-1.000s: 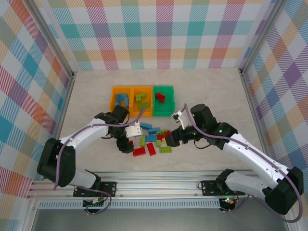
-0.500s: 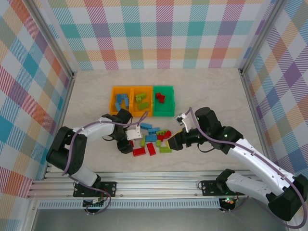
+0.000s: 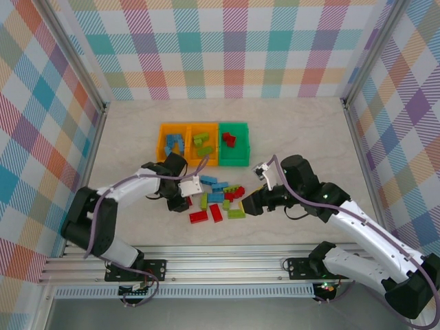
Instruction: Sort the legos into containers by color
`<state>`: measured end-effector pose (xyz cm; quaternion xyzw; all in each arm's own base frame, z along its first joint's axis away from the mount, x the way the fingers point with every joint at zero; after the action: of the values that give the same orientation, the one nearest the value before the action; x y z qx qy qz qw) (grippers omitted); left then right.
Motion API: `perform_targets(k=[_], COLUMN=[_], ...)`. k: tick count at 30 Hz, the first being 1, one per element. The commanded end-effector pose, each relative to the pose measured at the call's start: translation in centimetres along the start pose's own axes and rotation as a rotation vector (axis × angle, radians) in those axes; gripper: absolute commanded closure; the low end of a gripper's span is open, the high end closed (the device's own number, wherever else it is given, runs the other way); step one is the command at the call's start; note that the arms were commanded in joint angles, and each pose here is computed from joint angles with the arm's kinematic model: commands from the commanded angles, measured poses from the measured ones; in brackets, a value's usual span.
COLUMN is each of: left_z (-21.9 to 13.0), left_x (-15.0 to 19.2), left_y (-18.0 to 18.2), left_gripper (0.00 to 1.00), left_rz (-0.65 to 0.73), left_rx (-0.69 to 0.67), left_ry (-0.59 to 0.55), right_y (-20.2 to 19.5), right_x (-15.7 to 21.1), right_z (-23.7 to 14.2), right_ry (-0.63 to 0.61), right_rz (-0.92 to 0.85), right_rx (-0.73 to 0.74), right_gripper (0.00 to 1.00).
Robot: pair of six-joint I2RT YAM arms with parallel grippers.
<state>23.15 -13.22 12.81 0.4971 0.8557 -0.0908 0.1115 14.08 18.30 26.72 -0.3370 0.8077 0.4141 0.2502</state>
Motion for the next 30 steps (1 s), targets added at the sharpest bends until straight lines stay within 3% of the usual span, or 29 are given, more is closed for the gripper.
perform_targets(k=[1,3,5,11,17,22,27,30], left_z=[-6.8,-10.2,-11.9,-10.9,-5.7,-2.5,-1.3,-2.0], left_x=[-4.9,-8.3,-11.2,-18.7,-23.3,-25.1,-25.6,-25.6], left_y=[-0.3,0.1,0.8,5.1,6.7,7.0,7.5,7.0], left_gripper=[0.85,0.87,0.87,0.78,0.77,0.75,0.67,0.52], left_rz=[-0.066,-0.163,-0.259,-0.643,-0.753,-0.755,-0.757,-0.739], left_rx=[-0.056,-0.082,-0.083,-0.127,-0.131,-0.139,-0.152,-0.146], left_ry=[-0.346,-0.555,-0.648,-0.623,-0.609,-0.581,-0.546,-0.555], right_y=[0.2,-0.3,-0.6,-1.5,-1.4,-1.3,-1.3,-1.4], right_x=[-0.7,-1.1,-1.3,-0.8,-0.2,0.2,0.6,0.8], right_z=[-0.3,-0.3,-0.4,-0.9,-1.1,-1.4,-1.7,-1.7], right_ry=[-0.051,-0.087,-0.112,-0.148,-0.152,-0.152,-0.154,-0.154], right_rz=[0.000,0.011,0.028,0.095,0.138,0.158,0.169,0.176], right_rx=[0.021,0.060,0.099,0.199,0.193,0.195,0.203,0.213], right_gripper=[0.24,0.24,0.23,0.21,0.20,0.20,0.20,0.20])
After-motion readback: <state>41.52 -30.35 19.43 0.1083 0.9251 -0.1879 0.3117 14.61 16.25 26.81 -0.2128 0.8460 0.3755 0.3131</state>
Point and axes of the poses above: each hand's point on the last joint's axis, 136 mm out from that joint toward the fingers, its own z axis out along the fingers, its own y axis along the line the jaws close on, x = y × z, the point moved 8 cm from there along -z, back along the fingers, and after that the axes turned 9 degrees about -z, right-handed, at the moved point
